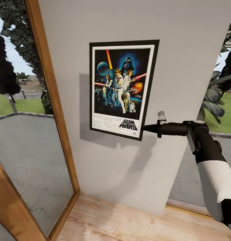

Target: Pick up the poster from the kitchen countertop and hang it on one of the wall nails in the kitchen.

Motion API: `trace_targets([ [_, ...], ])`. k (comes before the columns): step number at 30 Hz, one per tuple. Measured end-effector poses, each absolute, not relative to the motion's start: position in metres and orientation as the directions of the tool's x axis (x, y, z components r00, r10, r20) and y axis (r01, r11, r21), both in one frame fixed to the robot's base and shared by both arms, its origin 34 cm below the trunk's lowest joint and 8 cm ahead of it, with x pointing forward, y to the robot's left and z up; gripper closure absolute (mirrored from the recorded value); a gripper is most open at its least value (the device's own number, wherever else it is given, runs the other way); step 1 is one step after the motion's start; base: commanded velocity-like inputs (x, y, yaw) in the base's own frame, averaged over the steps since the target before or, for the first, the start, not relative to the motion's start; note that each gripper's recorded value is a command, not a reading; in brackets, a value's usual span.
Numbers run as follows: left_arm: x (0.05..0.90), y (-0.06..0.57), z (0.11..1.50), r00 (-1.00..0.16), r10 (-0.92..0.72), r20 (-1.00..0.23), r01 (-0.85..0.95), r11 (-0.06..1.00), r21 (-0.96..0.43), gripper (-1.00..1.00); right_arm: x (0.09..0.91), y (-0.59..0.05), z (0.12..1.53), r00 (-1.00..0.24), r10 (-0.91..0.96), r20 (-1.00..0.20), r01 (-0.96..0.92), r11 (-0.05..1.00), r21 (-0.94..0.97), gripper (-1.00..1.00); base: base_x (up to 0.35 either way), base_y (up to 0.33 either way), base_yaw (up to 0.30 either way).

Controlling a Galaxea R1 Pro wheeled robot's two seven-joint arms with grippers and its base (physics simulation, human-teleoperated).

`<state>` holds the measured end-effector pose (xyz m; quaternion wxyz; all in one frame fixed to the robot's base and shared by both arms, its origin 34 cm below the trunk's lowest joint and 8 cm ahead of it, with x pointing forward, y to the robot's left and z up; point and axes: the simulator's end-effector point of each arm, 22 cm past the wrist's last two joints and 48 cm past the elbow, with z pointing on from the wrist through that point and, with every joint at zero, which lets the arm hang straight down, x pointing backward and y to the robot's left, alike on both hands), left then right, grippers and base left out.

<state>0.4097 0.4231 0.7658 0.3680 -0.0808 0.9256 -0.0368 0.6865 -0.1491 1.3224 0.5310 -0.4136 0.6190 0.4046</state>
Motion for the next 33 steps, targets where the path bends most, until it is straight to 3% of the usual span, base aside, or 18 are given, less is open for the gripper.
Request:
trace_targets([
  [33, 0.4107, 0.4237, 0.767, -0.714, -0.174, -0.678, -0.12, 0.985, -0.126, -1.0, 0.6861, -0.1494, 1.3239, -0.09, -0.082, -0.993, -0.942, 0.331, 0.058, 1.0, 0.057, 0.0, 0.0],
])
